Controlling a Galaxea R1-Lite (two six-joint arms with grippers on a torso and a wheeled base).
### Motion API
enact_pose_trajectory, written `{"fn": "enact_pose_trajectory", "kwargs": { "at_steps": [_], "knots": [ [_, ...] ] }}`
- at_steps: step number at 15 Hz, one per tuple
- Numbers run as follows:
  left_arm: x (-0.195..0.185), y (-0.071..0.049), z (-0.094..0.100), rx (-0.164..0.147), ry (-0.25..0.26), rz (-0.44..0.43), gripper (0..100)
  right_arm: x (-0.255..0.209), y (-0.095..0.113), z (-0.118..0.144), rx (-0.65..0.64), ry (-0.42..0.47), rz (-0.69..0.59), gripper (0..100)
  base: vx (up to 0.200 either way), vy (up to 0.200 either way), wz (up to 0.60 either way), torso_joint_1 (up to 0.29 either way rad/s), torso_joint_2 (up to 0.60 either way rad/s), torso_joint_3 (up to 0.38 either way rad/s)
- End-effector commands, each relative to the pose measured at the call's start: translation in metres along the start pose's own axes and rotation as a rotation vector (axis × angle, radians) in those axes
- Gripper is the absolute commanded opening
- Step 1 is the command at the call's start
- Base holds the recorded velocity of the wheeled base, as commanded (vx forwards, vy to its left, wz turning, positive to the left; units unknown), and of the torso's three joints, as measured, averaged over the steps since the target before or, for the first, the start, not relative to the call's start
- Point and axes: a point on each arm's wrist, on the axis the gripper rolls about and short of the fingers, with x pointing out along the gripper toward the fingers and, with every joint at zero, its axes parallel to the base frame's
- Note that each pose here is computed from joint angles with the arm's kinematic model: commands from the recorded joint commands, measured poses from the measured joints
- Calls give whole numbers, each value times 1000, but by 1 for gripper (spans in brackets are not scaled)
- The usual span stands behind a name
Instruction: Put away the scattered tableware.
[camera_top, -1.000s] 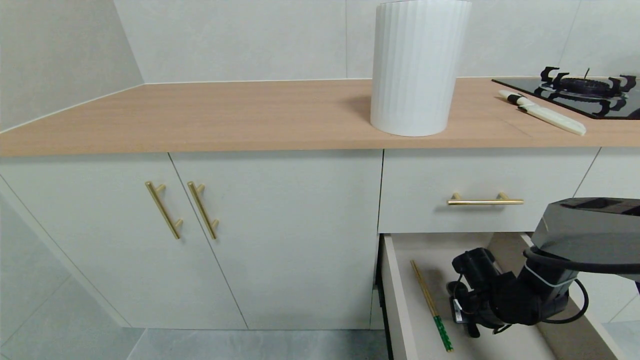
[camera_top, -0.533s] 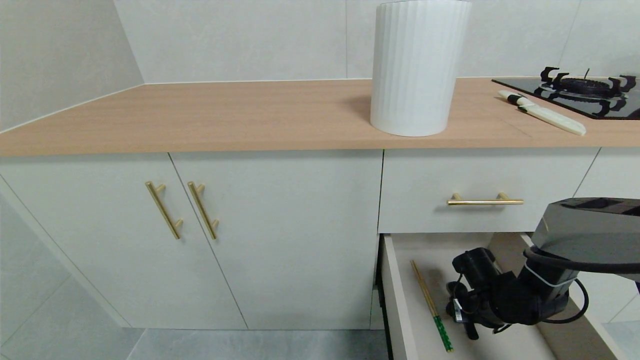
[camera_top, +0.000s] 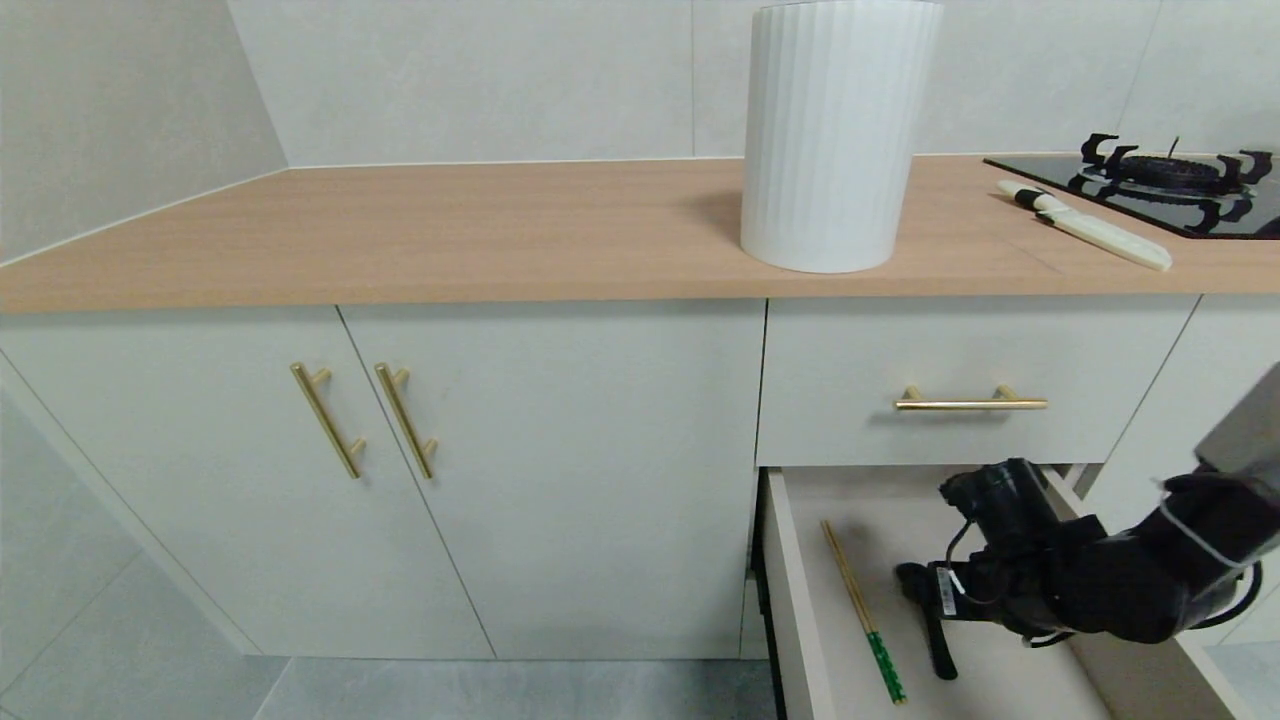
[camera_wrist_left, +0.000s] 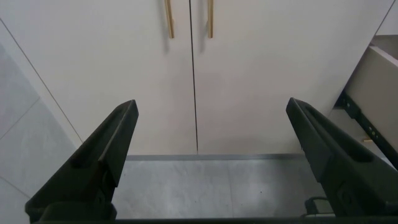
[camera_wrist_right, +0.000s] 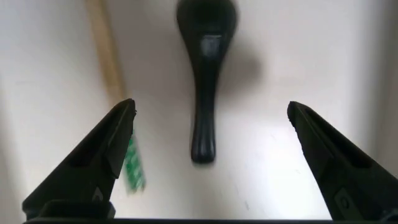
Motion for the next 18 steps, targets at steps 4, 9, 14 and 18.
{"fn": "enact_pose_trajectory", "kwargs": {
  "at_steps": [4, 9, 14, 18],
  "knots": [
    [0, 0, 0, 0, 0, 0, 100, -146, -18, -7, -63, -51, 208, 100, 0, 0, 0, 0, 0, 0],
    [0, 0, 0, 0, 0, 0, 100, -177, -19, -15, -141, -85, 242, 100, 0, 0, 0, 0, 0, 0],
    [0, 0, 0, 0, 0, 0, 100, -182, -22, -19, -167, -82, 243, 100, -40, 0, 0, 0, 2, 1],
    [0, 0, 0, 0, 0, 0, 100, -183, -17, -23, -198, -71, 255, 100, -200, 0, 0, 4, 2, 5]
  ]
}}
